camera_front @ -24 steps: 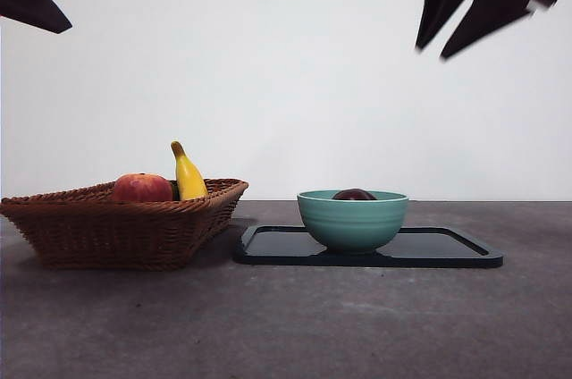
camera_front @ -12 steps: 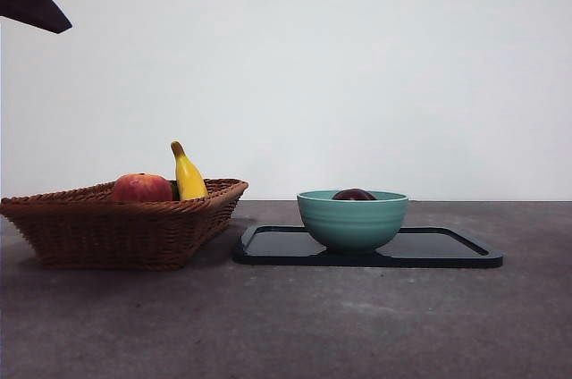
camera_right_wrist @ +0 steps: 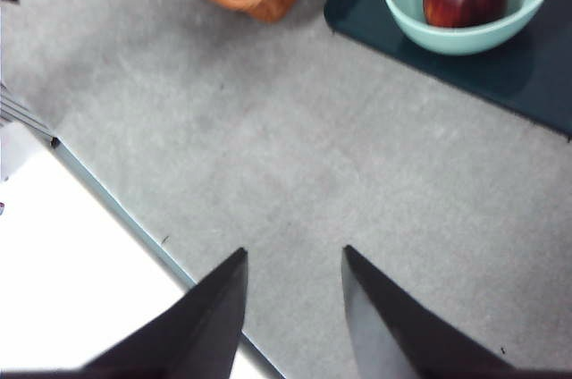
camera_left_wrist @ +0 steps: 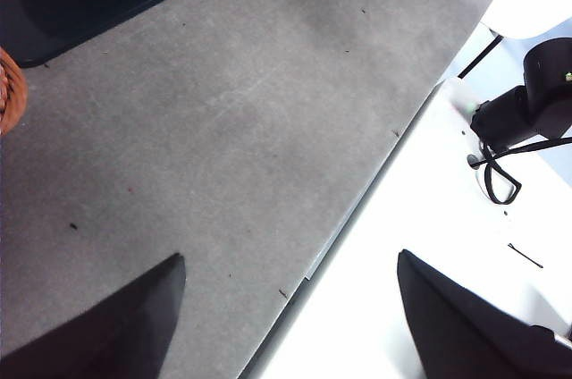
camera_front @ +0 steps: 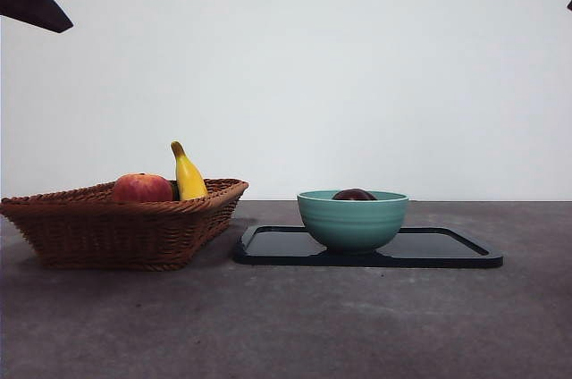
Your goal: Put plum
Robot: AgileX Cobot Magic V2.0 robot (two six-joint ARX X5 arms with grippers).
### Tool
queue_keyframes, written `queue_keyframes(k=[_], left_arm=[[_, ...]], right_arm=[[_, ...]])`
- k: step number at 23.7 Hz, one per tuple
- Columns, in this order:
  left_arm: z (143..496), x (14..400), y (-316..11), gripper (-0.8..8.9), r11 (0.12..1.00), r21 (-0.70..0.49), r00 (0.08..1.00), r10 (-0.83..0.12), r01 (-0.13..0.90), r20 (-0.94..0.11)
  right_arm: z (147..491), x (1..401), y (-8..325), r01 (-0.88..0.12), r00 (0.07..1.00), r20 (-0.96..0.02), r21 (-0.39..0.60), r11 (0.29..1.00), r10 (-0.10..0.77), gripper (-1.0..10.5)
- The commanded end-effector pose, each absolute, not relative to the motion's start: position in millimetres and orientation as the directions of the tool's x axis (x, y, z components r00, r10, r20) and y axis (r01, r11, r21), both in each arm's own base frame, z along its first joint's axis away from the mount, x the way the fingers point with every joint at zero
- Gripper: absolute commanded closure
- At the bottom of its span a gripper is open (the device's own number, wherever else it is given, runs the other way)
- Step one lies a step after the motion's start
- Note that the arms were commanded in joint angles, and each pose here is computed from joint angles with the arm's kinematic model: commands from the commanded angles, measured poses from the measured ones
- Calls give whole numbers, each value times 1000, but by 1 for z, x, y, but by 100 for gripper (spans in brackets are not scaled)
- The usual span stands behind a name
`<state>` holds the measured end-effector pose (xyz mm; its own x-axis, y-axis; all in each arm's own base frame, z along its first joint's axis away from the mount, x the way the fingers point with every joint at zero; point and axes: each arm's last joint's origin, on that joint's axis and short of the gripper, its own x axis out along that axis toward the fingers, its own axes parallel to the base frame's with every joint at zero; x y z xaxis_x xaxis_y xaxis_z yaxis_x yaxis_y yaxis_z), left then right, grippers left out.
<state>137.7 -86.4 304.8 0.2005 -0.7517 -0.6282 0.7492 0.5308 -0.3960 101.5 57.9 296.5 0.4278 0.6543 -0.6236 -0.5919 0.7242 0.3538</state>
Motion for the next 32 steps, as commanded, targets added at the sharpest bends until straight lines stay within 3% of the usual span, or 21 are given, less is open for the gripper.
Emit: queue_keyframes(k=[1, 14, 24, 32], left_arm=[[307, 139, -87, 439, 519, -387, 200, -757, 762, -622], [309, 140, -88, 440, 518, -381, 216, -765, 766, -607], [331, 164, -105, 433, 538, -367, 369, -819, 759, -439], [356, 213, -141, 433, 589, -318, 426, -782, 743, -455]], right_arm=[[299, 102, 59, -607, 430, -613, 347, 715, 662, 778], [299, 102, 59, -607, 430, -614, 347, 715, 662, 778], [299, 102, 59, -607, 430, -613, 346, 715, 662, 778], [299, 102, 59, -608, 431, -613, 346, 715, 662, 778]])
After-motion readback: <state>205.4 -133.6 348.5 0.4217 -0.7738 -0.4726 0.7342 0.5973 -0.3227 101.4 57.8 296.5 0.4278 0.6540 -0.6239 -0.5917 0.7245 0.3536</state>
